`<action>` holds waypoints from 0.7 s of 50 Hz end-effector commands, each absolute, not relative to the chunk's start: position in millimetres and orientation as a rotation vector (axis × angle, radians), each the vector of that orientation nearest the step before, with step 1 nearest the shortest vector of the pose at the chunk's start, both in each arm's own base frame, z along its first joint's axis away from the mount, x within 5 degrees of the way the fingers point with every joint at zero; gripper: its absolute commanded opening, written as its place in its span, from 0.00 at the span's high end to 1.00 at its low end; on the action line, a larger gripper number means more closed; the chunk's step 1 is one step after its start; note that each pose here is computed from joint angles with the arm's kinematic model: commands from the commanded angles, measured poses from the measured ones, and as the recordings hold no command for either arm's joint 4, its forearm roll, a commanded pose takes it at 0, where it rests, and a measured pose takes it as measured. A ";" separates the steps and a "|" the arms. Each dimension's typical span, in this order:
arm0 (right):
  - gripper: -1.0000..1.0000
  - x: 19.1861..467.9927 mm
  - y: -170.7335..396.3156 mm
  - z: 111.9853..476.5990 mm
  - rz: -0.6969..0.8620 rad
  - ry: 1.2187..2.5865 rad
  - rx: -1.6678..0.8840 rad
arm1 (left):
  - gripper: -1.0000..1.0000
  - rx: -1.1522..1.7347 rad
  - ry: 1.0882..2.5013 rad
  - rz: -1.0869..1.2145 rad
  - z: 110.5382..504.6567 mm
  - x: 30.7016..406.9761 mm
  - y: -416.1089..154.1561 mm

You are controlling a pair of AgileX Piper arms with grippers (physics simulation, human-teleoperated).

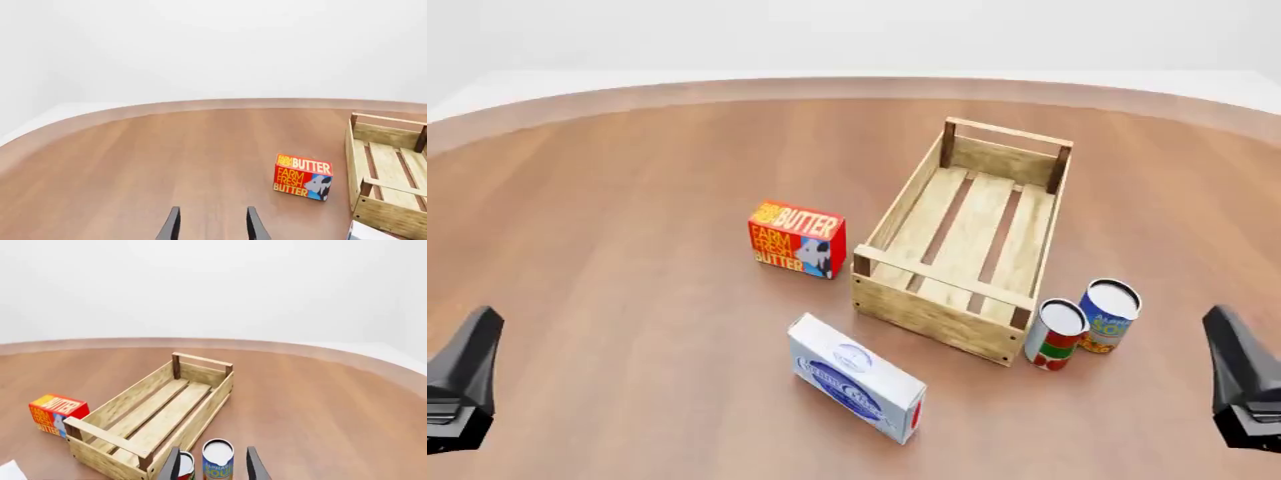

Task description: Pick up the ketchup, and put it in the wooden tray.

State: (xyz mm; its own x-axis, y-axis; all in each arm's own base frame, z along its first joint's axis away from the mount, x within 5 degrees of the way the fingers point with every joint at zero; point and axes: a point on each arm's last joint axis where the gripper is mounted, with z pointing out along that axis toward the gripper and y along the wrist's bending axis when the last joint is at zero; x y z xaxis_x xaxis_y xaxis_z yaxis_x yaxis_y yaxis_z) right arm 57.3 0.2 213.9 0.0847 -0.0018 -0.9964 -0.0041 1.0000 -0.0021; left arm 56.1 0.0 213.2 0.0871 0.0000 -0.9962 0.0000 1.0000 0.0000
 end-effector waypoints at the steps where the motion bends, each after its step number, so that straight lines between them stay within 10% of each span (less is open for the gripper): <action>1: 0.00 63.1 1.9 214.7 0.014 1.501 -0.032 | 0.00 0.000 1.484 0.000 213.2 56.1 0.0; 35: 0.00 87.8 25.7 256.4 0.175 1.660 -0.282 | 0.00 0.000 1.484 0.000 213.2 56.1 0.0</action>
